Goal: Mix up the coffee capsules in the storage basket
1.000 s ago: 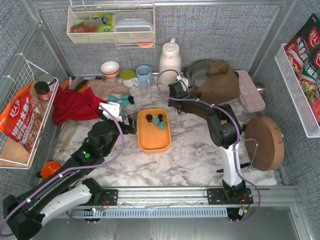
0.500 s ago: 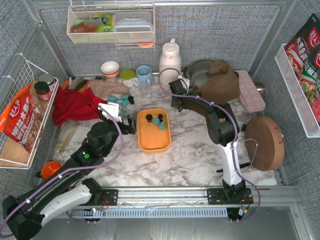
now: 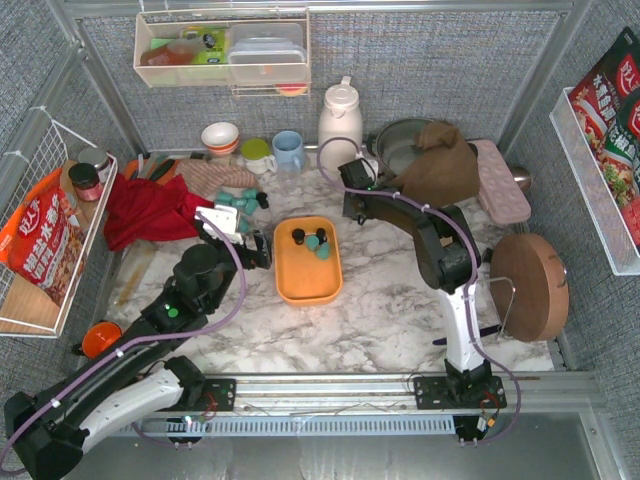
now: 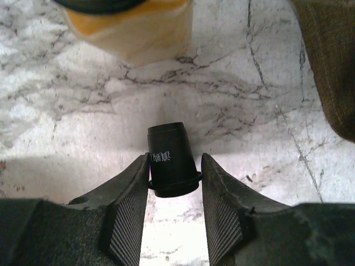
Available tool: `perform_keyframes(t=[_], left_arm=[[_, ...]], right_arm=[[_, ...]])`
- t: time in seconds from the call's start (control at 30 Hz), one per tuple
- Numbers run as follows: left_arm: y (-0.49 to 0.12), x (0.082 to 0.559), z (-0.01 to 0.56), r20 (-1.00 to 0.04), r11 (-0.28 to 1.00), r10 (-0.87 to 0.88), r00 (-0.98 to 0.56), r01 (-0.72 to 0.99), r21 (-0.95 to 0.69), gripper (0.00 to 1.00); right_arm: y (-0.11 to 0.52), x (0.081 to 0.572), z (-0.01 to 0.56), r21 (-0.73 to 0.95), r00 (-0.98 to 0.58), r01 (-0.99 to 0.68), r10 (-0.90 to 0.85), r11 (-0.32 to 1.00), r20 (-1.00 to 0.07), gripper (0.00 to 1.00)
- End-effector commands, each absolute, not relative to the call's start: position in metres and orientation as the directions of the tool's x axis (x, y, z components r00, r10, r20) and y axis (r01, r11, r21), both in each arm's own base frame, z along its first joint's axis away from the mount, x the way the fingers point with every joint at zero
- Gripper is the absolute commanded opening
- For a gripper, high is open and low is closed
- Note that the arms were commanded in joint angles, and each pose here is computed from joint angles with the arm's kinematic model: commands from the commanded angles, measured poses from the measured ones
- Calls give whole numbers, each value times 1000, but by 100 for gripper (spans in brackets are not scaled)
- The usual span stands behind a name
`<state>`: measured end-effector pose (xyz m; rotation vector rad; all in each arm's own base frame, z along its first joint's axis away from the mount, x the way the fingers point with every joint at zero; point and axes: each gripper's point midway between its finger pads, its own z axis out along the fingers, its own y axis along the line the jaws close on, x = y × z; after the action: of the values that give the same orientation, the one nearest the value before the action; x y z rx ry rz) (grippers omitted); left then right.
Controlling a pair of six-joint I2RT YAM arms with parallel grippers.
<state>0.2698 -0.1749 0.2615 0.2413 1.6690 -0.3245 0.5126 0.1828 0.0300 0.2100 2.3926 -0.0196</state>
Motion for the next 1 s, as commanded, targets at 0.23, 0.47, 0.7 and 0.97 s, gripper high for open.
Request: perform_keyframes(t=[0.23, 0.47, 0.7, 0.97], left_arm=[[-177, 272, 260, -993, 935, -17, -114, 351, -56, 99], [-215, 262, 234, -988, 829, 106, -109, 559, 27, 99], [-252, 238, 205, -986, 631, 169, 7, 767, 114, 99], [-274, 214, 200, -955, 424, 160, 250, 856, 295, 99]], right_arm=[[188, 490, 80, 52, -676, -21, 24, 998, -737, 33], [189, 436, 117, 52, -617, -172, -67, 984, -784, 33], [186, 363, 135, 15, -550, -341, -186, 940, -814, 33], [194, 308, 160, 99, -458, -507, -170, 856, -872, 33]])
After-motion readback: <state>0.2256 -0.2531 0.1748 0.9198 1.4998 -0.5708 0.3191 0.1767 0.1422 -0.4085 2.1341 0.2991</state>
